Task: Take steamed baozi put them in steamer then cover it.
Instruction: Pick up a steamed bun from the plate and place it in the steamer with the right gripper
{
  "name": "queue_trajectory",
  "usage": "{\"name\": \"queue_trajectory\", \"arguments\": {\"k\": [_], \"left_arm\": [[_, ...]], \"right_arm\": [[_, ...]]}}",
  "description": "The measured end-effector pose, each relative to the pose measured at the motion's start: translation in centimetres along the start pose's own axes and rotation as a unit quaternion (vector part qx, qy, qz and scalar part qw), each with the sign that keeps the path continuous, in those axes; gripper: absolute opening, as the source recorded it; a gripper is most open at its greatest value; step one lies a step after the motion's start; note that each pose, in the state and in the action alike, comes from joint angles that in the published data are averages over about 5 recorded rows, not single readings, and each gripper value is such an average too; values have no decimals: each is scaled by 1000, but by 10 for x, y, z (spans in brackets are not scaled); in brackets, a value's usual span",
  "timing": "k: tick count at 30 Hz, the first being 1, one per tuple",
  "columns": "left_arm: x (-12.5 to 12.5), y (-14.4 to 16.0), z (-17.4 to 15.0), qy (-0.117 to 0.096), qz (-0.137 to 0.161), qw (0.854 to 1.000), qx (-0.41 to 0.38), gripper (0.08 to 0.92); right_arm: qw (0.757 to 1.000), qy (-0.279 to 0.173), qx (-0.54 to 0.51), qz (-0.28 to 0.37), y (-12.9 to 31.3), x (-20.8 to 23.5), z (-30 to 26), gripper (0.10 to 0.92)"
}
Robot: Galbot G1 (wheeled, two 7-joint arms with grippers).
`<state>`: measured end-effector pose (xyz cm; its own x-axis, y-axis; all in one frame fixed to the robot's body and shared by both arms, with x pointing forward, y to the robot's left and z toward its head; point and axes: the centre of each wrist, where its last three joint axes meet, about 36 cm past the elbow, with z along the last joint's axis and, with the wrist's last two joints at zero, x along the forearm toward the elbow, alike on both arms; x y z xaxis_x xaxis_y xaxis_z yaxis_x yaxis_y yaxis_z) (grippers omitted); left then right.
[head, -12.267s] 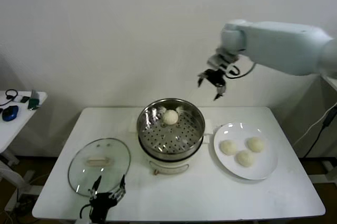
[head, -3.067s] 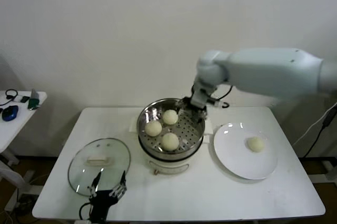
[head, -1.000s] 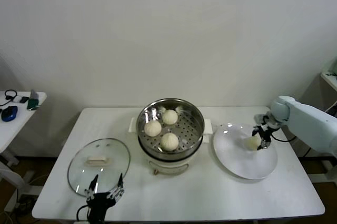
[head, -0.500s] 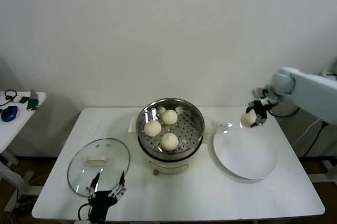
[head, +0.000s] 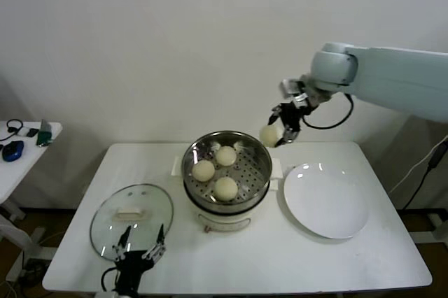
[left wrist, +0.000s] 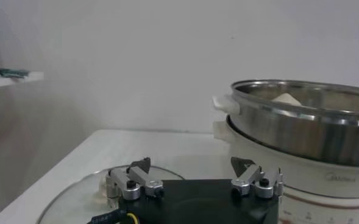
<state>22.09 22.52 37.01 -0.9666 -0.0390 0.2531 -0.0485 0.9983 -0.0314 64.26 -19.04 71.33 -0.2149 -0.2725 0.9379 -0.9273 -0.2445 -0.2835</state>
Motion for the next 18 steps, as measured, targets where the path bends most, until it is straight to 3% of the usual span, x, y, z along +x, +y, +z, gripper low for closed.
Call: {"name": "queue_trajectory", "arguments": {"k": [18], "left_arm": [[3,1,-3,-4,-1,1000,0,823]], "right_arm": [[999,35,8,-20,22,-114,-25,681]]}}
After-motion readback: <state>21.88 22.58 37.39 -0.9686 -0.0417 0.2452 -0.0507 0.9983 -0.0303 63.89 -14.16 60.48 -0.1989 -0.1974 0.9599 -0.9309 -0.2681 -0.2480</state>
